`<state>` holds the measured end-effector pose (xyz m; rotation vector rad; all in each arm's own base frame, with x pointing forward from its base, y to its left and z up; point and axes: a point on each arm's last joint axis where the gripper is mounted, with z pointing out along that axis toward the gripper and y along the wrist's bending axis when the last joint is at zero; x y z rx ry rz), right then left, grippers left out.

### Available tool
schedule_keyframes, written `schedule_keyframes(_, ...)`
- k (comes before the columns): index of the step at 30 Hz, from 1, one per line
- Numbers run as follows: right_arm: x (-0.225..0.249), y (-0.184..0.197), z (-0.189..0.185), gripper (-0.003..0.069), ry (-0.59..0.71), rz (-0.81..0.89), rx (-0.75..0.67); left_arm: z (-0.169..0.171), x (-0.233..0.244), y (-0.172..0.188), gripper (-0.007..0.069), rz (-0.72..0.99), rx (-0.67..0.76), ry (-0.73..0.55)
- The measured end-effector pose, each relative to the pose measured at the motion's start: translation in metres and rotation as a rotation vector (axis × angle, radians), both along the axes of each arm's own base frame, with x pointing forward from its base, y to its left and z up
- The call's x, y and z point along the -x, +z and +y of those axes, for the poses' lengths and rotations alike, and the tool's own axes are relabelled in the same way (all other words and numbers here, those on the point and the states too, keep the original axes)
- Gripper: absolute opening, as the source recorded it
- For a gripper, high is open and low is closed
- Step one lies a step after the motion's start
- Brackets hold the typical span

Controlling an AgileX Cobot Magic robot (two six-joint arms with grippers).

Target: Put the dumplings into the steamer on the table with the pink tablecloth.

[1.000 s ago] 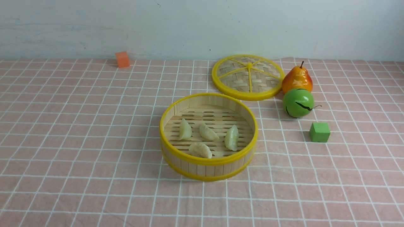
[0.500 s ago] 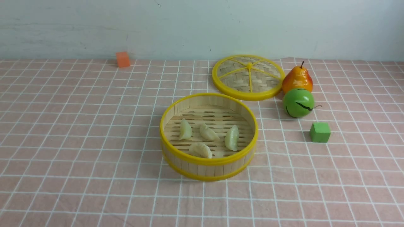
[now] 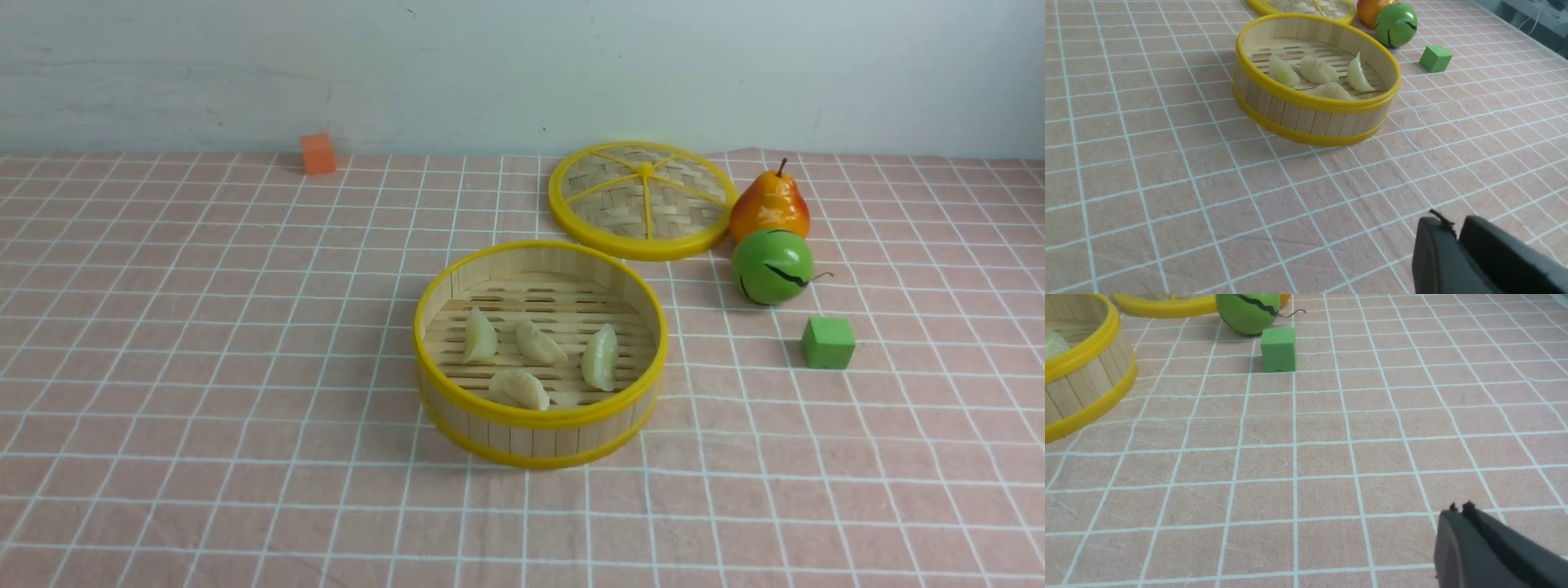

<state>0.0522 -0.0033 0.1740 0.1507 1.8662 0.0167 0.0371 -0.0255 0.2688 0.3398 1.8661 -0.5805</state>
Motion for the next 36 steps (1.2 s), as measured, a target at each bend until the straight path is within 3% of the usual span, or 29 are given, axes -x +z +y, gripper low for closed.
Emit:
schedule_keyframes(20, 0.000, 0.000, 0.000, -0.0003, 0.000, 0.002, 0.000, -0.003, -0.006, -0.014, 0.0087, -0.025, 0.031, 0.024)
schedule_keyframes(25, 0.000, 0.000, 0.000, -0.0002, 0.000, 0.002, 0.000, 0.004, -0.014, -0.028, -0.0013, -0.199, 0.133, 0.210)
schedule_keyframes(30, 0.000, 0.000, 0.000, -0.0001, 0.000, 0.002, 0.000, 0.014, -0.019, -0.049, -0.0013, -0.299, 0.153, 0.402)
schedule_keyframes(36, 0.000, 0.000, 0.000, 0.0002, 0.000, 0.003, 0.000, 0.026, -0.020, -0.071, -0.0013, -0.254, 0.139, 0.609)
